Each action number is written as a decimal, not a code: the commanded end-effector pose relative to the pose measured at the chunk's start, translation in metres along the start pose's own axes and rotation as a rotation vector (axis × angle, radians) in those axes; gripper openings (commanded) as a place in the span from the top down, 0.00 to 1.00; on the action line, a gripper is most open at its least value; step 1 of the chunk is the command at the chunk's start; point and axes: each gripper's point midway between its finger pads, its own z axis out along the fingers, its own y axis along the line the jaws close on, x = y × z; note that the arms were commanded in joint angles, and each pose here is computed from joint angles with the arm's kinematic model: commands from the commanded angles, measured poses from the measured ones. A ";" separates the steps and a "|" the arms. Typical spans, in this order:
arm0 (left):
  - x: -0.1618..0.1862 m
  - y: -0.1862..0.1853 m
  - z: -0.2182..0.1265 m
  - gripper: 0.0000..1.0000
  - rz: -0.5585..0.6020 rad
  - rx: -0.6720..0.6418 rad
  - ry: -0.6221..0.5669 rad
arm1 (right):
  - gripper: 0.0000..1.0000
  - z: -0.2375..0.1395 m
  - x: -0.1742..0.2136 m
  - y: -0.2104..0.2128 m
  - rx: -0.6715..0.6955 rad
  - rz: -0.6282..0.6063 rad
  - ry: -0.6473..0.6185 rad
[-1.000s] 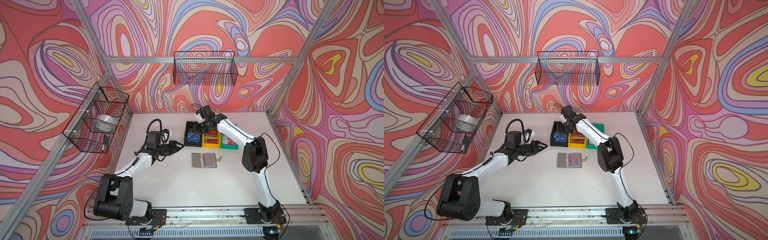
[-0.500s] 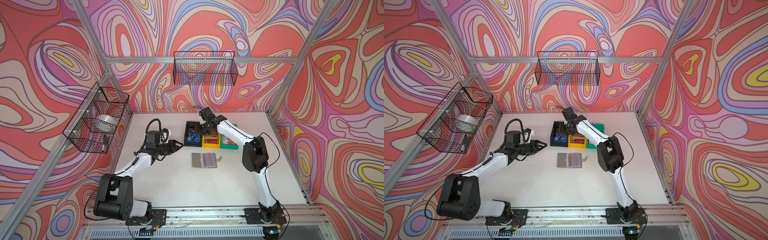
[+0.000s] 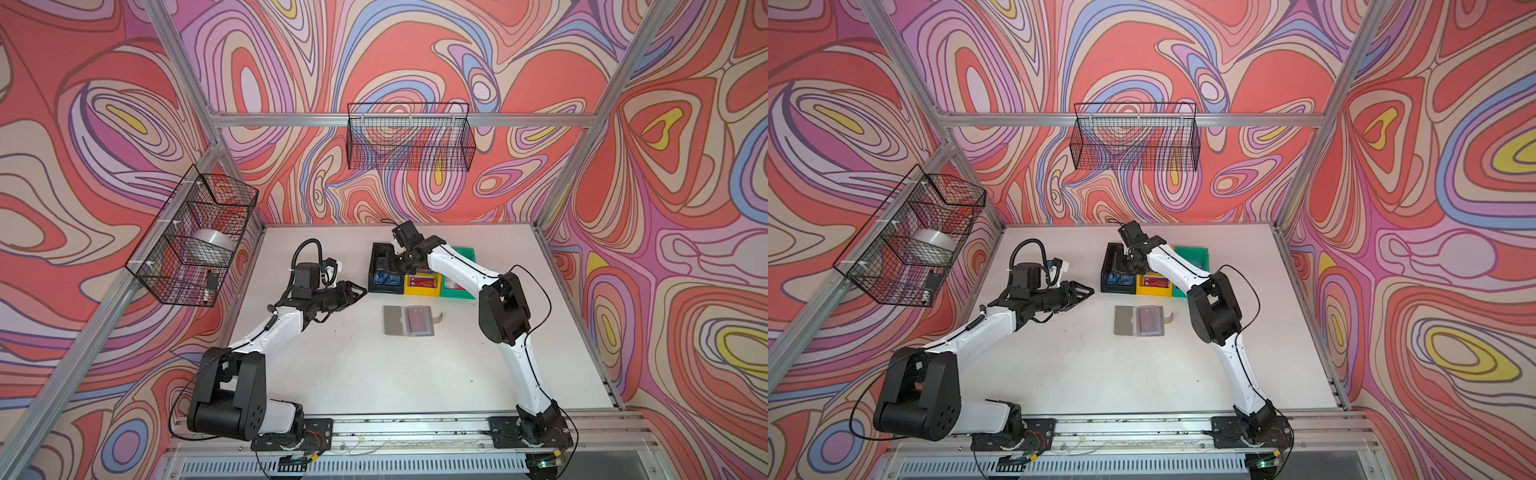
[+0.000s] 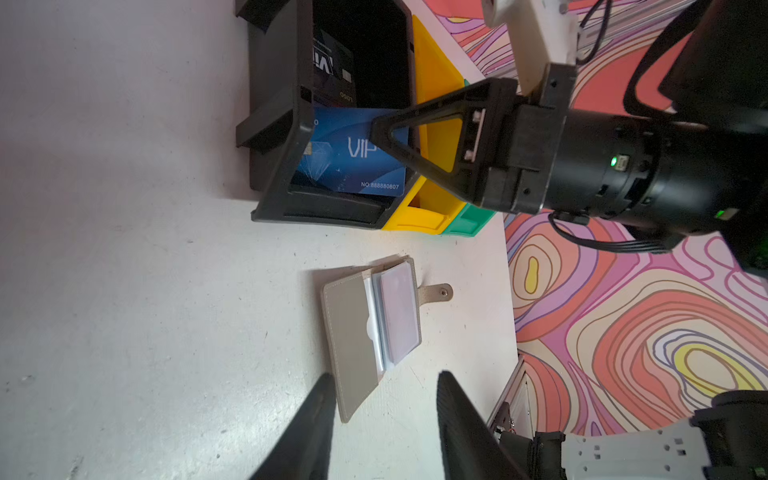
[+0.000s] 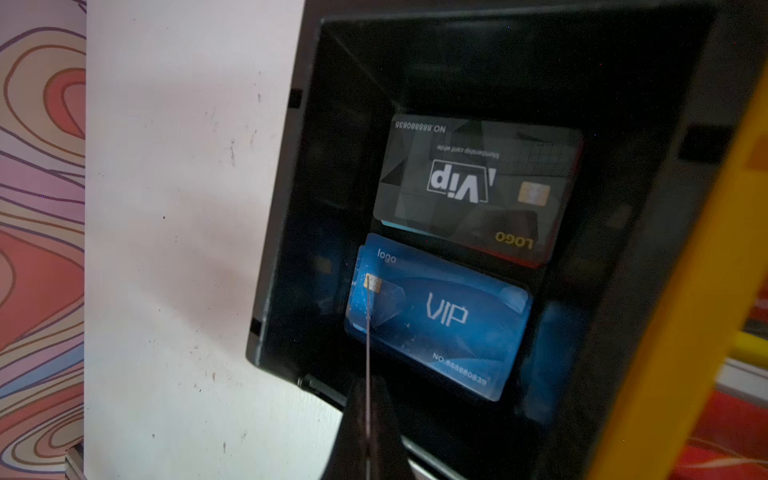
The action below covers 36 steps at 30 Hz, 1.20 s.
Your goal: Take the credit cards out of the card holder
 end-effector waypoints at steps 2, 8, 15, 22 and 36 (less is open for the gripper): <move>-0.001 0.003 0.000 0.57 0.000 0.015 -0.007 | 1.00 0.007 0.001 0.006 -0.016 -0.006 0.013; 0.000 0.006 0.001 0.57 -0.011 0.017 -0.007 | 1.00 0.010 0.003 0.009 -0.021 -0.008 0.019; 0.000 0.007 0.003 0.58 -0.017 0.027 -0.002 | 1.00 0.012 0.006 0.010 -0.021 -0.004 0.026; 0.001 0.009 0.003 0.58 -0.023 0.031 -0.002 | 1.00 0.017 0.007 0.010 -0.021 0.003 0.033; 0.001 0.010 0.004 0.58 -0.031 0.031 0.001 | 0.81 0.011 0.010 0.004 0.011 -0.020 0.030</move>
